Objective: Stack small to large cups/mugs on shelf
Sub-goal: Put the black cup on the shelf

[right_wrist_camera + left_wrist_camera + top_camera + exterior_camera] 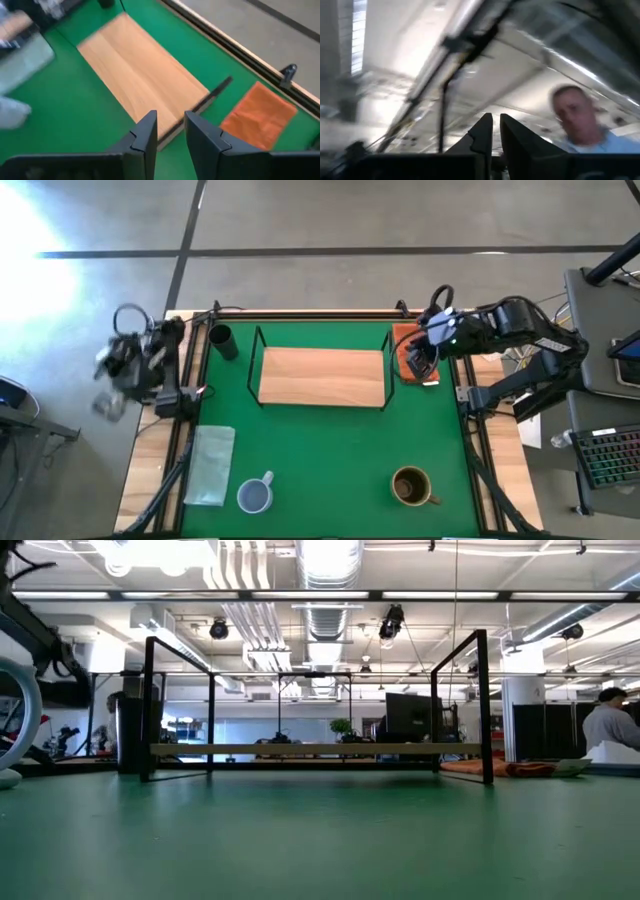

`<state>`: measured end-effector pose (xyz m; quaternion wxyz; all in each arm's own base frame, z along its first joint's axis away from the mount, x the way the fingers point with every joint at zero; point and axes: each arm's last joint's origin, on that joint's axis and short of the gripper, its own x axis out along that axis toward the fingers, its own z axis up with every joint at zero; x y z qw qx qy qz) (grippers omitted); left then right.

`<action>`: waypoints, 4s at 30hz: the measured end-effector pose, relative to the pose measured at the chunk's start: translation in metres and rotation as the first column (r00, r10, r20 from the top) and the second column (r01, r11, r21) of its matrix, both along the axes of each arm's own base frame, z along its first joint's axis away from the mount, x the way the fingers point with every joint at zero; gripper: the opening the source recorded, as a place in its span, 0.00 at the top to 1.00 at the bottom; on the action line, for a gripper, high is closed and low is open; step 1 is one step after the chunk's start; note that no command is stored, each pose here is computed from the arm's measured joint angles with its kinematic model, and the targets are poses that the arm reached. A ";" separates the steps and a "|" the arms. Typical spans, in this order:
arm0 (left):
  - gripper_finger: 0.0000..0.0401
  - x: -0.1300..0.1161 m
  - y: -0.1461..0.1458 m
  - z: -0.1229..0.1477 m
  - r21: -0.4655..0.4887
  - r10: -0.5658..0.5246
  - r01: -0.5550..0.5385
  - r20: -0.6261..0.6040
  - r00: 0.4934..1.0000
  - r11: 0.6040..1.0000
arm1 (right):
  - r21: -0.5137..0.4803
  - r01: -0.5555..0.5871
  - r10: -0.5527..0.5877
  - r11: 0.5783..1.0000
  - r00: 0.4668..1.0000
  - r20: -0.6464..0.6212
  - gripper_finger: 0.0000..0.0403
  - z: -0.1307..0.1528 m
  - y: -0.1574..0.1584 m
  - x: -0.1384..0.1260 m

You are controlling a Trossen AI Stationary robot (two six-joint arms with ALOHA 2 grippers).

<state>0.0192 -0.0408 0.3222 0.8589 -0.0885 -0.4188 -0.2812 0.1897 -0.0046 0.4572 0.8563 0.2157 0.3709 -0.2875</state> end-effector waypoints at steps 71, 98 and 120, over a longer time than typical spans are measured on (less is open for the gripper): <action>0.99 0.077 0.289 0.105 -0.220 -0.123 -0.761 -0.975 0.184 0.611 | -0.237 -0.043 0.045 0.970 0.999 0.005 0.83 0.018 -0.041 -0.008; 1.00 0.089 0.272 0.027 0.541 -0.145 -0.442 -0.505 -0.851 0.715 | -0.263 -0.082 0.077 0.961 0.997 -0.030 0.83 0.015 -0.041 -0.007; 0.50 0.093 0.261 -0.005 0.485 -0.216 -0.546 -0.580 -0.785 0.683 | -0.266 -0.058 0.067 0.962 0.997 0.024 0.83 0.014 -0.043 0.001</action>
